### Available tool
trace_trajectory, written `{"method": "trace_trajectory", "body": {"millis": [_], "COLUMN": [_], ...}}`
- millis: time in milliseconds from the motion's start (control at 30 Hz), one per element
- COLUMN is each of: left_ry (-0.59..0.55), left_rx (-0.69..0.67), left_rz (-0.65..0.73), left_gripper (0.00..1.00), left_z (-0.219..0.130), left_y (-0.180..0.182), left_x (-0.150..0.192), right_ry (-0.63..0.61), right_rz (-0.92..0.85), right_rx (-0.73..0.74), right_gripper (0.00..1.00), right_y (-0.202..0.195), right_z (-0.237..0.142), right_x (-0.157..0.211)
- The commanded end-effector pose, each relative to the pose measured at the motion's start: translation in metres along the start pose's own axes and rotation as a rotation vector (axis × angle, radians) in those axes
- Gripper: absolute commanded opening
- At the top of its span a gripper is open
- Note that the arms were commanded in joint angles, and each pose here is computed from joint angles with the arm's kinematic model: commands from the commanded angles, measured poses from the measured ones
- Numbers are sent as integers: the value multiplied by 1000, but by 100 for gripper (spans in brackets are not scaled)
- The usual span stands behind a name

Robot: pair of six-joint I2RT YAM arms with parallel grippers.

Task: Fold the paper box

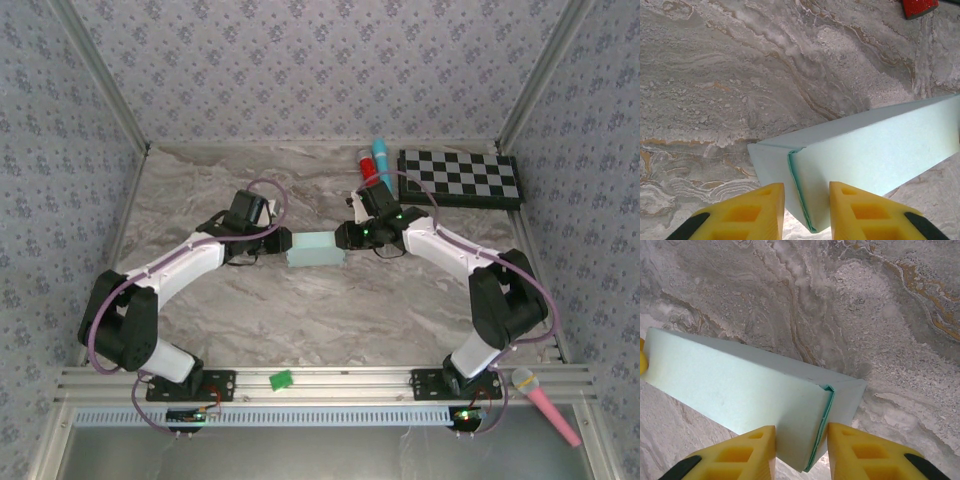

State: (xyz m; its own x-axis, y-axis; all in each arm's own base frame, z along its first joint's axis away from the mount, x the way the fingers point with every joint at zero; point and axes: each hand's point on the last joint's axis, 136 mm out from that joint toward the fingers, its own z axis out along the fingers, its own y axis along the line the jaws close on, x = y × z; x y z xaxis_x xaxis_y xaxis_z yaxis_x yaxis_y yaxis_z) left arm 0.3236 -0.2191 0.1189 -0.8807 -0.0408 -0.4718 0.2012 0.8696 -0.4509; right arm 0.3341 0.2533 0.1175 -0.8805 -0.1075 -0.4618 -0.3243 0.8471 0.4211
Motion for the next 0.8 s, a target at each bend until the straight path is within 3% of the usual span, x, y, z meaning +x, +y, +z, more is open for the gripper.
{"method": "trace_trajectory", "body": {"millis": [0, 767], "left_ry": [113, 117], "left_rx": [-97, -121], "left_rz": [-34, -25], "left_gripper": [28, 27], "left_z": [8, 7], "left_y": [27, 32], "left_x": [36, 41], "right_ry": [174, 223], "right_rz": [44, 24], "right_rx": [129, 190], "right_gripper": [32, 28], "right_y": [-35, -45], "right_z": [21, 32], "right_x": [53, 60]}}
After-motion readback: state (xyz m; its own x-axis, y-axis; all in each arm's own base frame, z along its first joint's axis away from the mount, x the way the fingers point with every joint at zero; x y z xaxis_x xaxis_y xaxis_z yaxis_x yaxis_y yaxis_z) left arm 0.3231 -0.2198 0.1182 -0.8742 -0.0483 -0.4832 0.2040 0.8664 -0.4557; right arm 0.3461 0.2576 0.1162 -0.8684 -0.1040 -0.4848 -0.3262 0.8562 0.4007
